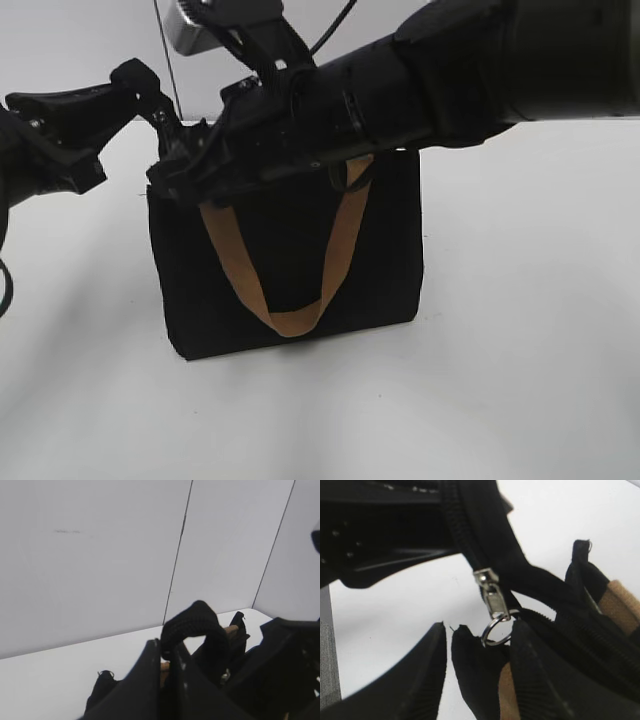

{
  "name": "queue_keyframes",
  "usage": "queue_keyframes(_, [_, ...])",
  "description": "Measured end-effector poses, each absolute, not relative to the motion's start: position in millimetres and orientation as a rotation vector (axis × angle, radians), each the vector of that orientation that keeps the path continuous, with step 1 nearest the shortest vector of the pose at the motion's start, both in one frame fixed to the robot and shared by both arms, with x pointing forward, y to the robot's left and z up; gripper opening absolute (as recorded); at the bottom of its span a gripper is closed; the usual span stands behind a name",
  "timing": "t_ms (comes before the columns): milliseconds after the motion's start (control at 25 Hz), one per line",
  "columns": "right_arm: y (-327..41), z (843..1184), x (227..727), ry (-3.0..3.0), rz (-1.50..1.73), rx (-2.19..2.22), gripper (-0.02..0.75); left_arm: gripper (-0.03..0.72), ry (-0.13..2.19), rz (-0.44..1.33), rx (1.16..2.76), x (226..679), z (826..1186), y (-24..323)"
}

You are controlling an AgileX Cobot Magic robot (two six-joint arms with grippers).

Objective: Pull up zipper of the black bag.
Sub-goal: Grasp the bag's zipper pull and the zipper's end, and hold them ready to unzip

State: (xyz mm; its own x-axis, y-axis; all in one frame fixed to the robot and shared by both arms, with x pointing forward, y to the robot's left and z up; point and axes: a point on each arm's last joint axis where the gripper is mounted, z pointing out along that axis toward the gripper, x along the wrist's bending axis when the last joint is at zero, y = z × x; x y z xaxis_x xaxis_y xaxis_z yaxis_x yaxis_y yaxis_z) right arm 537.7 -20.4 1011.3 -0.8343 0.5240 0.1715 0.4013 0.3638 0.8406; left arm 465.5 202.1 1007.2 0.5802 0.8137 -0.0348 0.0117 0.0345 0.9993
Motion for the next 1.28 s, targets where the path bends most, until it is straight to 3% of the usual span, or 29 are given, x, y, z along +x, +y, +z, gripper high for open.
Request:
queue_keyframes(400, [-21.1,1005.9,543.8,2.441,1.458,0.932,0.223,0.008,0.758,0.718,1.411,465.5,1007.6,202.0])
queue_keyframes(680, [-21.3,1005.8,544.6,2.431,1.459,0.949,0.003,0.008,0.766,0.717,1.420,465.6,1006.6,202.2])
queue_keyframes(1280, [-23.5,1010.1,545.7,2.401,1.447,0.947,-0.001,0.008,1.091,0.712,1.517,472.2,984.6,220.5])
